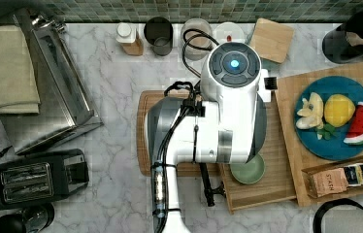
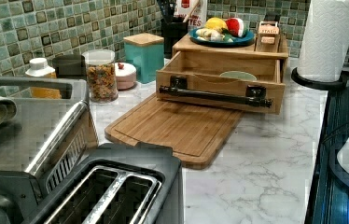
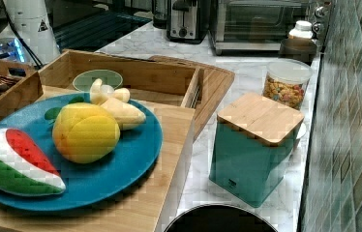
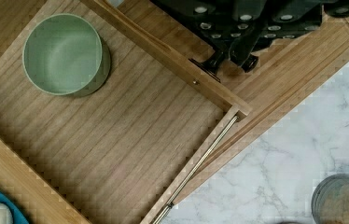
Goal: Close the drawer.
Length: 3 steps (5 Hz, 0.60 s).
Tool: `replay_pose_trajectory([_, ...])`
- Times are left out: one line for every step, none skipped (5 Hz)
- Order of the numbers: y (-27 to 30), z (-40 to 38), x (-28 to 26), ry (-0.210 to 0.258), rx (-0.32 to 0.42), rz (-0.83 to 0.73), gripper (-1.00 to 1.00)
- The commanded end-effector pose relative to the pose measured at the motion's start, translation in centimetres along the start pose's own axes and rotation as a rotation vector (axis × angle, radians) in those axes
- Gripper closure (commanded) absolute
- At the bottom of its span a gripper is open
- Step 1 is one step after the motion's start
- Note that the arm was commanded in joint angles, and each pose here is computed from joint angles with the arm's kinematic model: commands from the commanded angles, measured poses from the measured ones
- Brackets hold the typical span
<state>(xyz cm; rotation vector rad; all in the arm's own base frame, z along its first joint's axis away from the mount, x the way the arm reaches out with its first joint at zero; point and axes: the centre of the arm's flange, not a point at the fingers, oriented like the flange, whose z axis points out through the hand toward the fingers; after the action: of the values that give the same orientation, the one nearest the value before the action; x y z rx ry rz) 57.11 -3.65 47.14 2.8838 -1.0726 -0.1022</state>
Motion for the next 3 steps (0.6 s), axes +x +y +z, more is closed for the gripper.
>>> replay_pose_trajectory([0.1, 0.4, -0.1, -0.007, -0.006, 0.0, 1.0])
replay_pose_trajectory([-0.1, 1.7, -1.8, 0.011, 0.066, -0.179, 1.0])
replay_pose_trajectory([-1.6, 2.8, -7.0, 0.131, 0.116, -0.363, 1.0])
